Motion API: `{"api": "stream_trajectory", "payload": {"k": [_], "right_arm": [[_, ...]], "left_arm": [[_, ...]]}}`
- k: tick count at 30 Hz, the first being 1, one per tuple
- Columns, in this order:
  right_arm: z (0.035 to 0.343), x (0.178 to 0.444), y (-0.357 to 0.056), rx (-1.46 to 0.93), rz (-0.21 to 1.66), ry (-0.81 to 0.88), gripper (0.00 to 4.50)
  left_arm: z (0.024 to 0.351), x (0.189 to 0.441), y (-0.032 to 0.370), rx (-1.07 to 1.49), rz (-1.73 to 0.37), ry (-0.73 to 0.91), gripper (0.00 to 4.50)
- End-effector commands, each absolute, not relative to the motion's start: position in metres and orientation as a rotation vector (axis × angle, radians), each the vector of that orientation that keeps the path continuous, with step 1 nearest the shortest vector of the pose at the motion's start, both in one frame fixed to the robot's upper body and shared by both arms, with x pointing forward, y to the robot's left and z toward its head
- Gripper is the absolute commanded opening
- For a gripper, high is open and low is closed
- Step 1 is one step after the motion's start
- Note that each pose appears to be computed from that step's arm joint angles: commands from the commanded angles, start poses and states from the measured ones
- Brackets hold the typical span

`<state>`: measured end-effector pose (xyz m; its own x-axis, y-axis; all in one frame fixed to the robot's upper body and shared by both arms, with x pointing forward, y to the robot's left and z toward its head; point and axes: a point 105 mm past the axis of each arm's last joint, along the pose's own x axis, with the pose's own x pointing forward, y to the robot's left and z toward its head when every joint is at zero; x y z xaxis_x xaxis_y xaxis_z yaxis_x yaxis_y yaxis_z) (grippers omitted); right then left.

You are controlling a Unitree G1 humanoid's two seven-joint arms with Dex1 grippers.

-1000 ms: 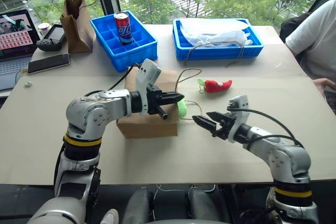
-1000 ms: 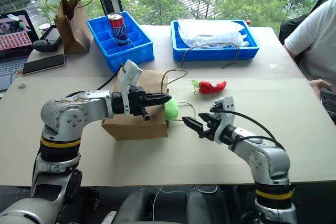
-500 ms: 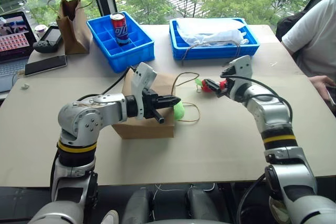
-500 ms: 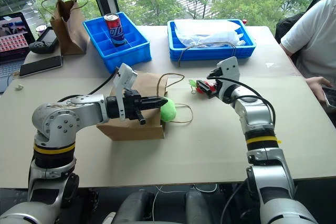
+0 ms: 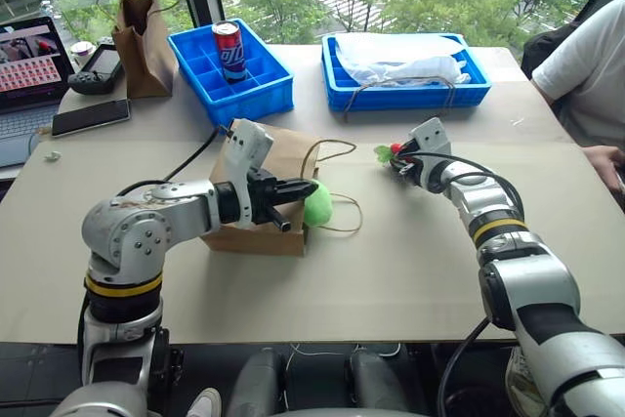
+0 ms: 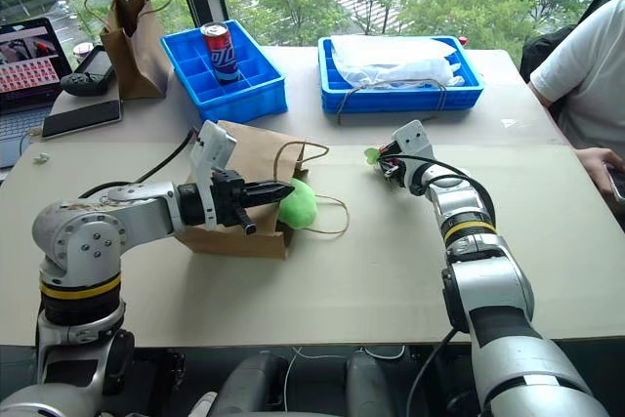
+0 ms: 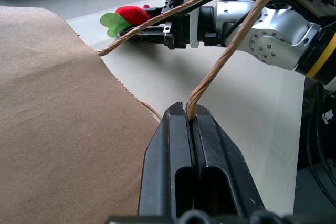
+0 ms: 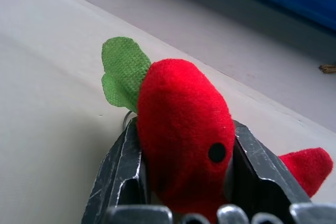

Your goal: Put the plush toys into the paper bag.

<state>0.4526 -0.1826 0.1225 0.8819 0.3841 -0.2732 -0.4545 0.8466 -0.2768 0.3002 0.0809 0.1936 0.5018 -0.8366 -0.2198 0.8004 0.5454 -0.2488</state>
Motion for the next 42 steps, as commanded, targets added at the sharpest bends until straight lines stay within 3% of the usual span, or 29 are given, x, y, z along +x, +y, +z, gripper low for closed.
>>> {"api": "stream_trajectory", "payload": {"k": [1,3,7,12,21,25,26,37,42], "right_arm": [[0.152,0.436,-0.143,-0.3,0.696,0.076,0.45],[0.15,0.406,-0.11,-0.288,0.897,0.075,0.08],[0.137,0.357,-0.06,-0.312,1.099,0.089,0.07],[0.137,0.321,-0.011,-0.325,1.264,0.001,0.07],[0.146,0.297,0.046,-0.276,1.45,-0.158,0.07],[0.144,0.305,0.05,-0.21,1.431,-0.162,0.07],[0.143,0.31,0.05,-0.209,1.411,-0.154,0.87],[0.144,0.328,-0.002,-0.303,1.249,-0.117,4.43],[0.143,0.326,-0.045,-0.315,1.146,-0.046,4.43]], "left_arm": [[0.203,0.295,0.077,-0.107,-1.012,0.291,0.0],[0.204,0.295,0.075,-0.11,-1.018,0.289,0.0],[0.207,0.296,0.071,-0.116,-1.025,0.283,0.0],[0.206,0.294,0.068,-0.133,-1.042,0.286,0.0],[0.207,0.294,0.065,-0.133,-1.04,0.282,0.0],[0.207,0.293,0.065,-0.132,-1.037,0.279,0.0],[0.207,0.293,0.065,-0.132,-1.037,0.279,0.0],[0.201,0.294,0.07,-0.12,-1.015,0.294,0.0],[0.197,0.295,0.068,-0.107,-1.025,0.305,0.0]]}}
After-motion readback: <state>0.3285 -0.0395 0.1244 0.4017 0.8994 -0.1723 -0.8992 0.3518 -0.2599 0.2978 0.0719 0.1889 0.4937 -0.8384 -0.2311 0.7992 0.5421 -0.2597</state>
